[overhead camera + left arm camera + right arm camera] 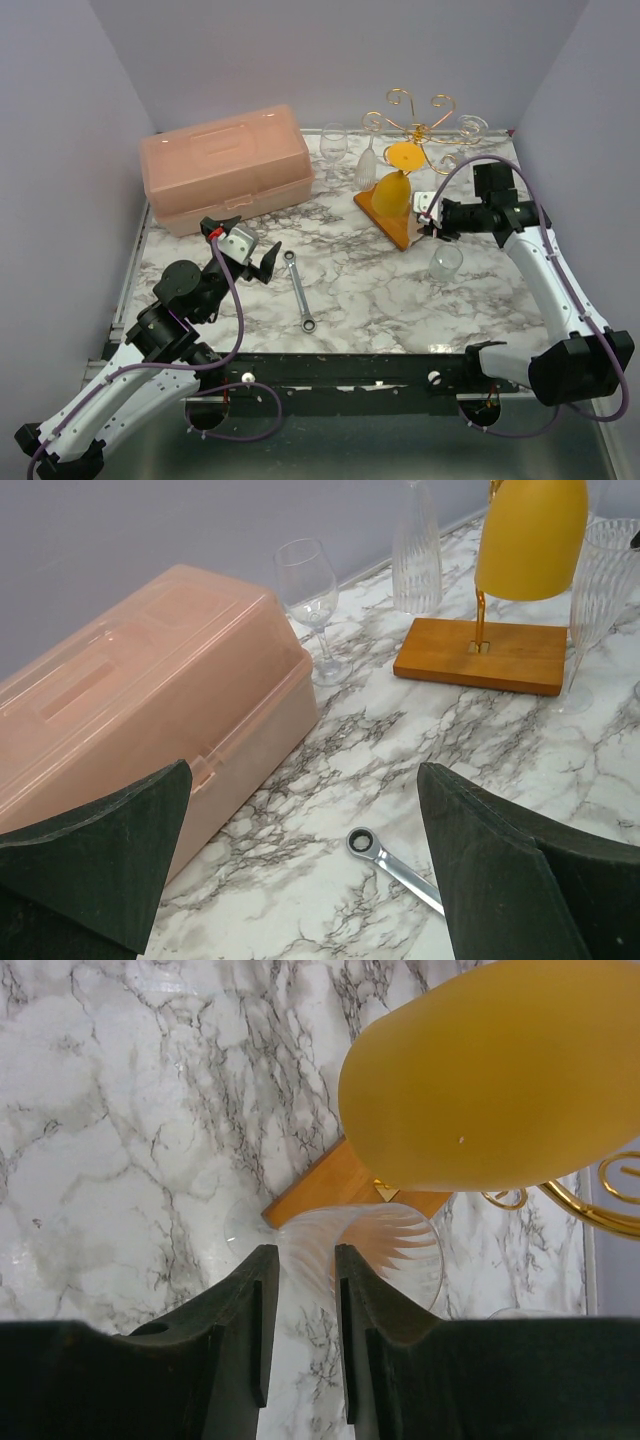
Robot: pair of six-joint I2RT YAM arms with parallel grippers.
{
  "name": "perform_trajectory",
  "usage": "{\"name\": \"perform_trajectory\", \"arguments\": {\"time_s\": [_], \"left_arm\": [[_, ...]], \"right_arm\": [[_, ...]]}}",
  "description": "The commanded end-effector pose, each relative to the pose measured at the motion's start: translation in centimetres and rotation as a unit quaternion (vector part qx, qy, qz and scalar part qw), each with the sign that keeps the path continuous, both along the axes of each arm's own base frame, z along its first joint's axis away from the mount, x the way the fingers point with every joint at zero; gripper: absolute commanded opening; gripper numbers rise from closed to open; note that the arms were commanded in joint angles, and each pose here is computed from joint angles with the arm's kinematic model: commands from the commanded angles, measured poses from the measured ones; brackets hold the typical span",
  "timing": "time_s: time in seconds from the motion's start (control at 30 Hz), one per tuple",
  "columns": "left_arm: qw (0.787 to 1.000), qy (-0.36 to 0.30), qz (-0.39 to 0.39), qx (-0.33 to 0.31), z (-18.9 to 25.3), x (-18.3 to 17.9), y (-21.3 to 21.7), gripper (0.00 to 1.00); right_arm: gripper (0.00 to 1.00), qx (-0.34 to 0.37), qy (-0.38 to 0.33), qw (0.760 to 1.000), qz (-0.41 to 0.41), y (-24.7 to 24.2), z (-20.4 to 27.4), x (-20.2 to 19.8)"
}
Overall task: Place the wine glass upside down on the wine glass rack
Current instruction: Pick up the wine glass at the center of the board.
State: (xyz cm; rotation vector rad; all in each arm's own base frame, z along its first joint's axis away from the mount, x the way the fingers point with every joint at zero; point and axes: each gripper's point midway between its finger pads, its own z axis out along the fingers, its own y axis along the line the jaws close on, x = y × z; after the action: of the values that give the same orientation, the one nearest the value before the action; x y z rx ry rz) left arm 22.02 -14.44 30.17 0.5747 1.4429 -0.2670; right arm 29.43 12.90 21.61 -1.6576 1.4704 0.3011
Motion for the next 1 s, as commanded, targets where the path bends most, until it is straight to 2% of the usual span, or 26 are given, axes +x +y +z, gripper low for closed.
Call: {"name": "perform_trajectory", "arguments": {"time_s": [0.0, 0.37, 0.67, 0.97], "left_arm": [[1.000, -0.008, -0.010, -0.014, 0.6, -0.2, -0.2, 0.98], [1.000, -0.009, -0.011, -0.016, 0.7, -0.3, -0.2, 0.99], [1.000, -0.008, -0.012, -0.015, 0.7, -0.3, -0.2, 0.98], [1.000, -0.005, -0.013, -0.014, 0.5, -0.2, -0.3, 0.98]], "right_arm": [[0.33, -0.025, 0.011, 1.000, -0.014, -0.2, -1.3, 0.5], [0.17, -0.042, 0.034, 0.998, -0.015, -0.1, -1.9, -0.1], [0.01, 0.003, 0.066, 0.998, -0.013, 1.1, 0.2, -2.0], [0.00, 0.034, 0.101, 0.994, -0.040, 1.4, 1.0, -3.7]]}}
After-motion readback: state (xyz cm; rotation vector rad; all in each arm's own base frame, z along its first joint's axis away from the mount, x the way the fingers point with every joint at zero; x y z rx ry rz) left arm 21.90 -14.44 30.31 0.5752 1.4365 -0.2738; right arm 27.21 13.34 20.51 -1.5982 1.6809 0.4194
